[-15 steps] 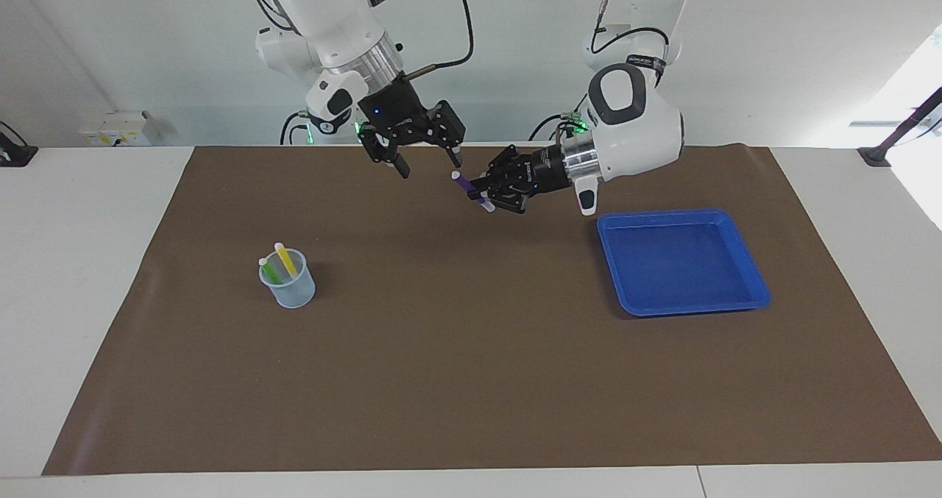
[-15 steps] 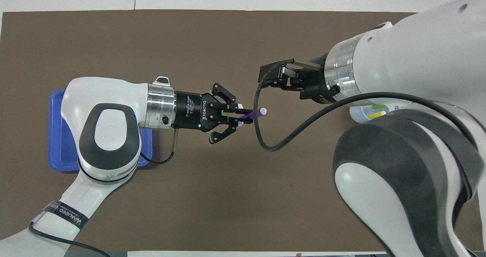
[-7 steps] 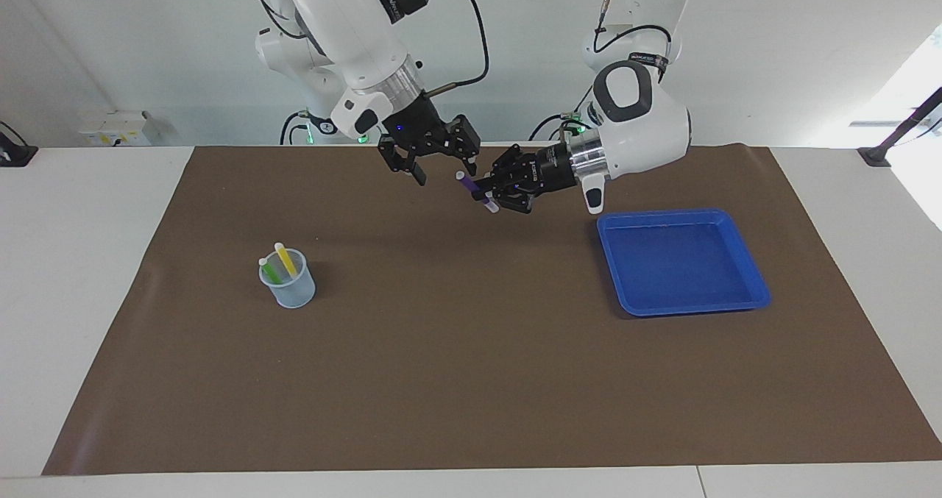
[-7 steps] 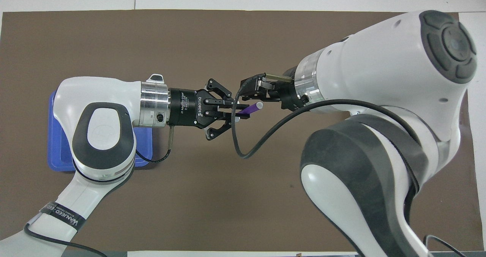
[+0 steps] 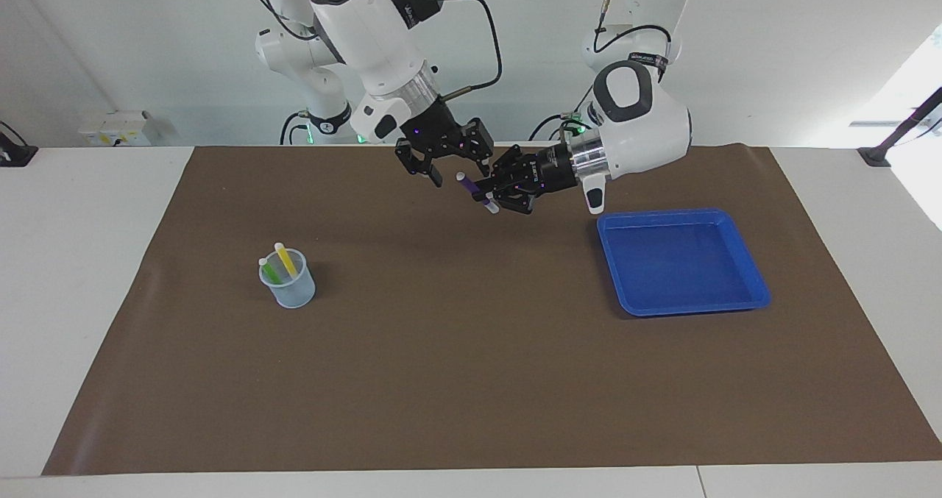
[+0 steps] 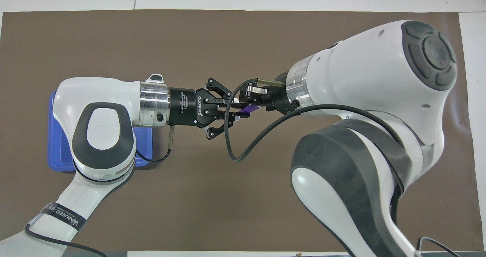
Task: Transfer and insert pens with both arms
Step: 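Close the right gripper on the purple pen's free end, then open the left gripper and carry the purple pen into the cup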
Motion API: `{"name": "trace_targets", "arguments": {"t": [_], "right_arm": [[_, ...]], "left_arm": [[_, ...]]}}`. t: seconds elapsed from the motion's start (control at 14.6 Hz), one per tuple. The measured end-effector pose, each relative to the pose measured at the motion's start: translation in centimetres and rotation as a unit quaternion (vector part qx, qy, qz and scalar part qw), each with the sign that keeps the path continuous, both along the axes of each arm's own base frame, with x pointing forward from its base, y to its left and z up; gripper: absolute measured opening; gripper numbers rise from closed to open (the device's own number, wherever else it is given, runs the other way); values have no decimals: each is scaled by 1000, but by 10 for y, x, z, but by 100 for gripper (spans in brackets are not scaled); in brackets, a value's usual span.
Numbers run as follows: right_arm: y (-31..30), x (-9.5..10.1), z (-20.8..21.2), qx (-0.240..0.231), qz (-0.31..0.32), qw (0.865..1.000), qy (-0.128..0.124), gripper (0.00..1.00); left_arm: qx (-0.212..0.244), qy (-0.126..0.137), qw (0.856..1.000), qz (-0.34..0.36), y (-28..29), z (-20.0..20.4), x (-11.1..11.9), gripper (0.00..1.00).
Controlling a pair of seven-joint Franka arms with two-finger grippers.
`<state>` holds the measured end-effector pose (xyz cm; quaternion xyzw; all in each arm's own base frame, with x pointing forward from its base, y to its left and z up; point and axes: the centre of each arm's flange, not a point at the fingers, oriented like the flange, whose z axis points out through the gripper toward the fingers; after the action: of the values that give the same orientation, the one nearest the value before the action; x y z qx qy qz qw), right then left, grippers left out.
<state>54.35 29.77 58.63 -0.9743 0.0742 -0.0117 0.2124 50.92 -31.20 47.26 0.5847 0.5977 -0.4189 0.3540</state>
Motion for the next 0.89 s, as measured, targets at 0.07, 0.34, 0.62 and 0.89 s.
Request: {"name": "trace_targets", "arguments": {"t": [0.07,0.34,0.62,0.89], "right_arm": [[0,0,0,0,-1,1000,-1,41],[-1,3,-2,7,-8,1000,-7,18],[-2,4,-2,9,-11,1000,-11,18],[-19,12,-5,-4,-22,1000,-14,18]], "left_arm": [[0,0,1000,0,0,0,0,17],[0,-1,1000,6,1,0,1,17],[0,-5,1000,15,3,2,3,22],[3,-14,999,32,6,11,4,66]]}}
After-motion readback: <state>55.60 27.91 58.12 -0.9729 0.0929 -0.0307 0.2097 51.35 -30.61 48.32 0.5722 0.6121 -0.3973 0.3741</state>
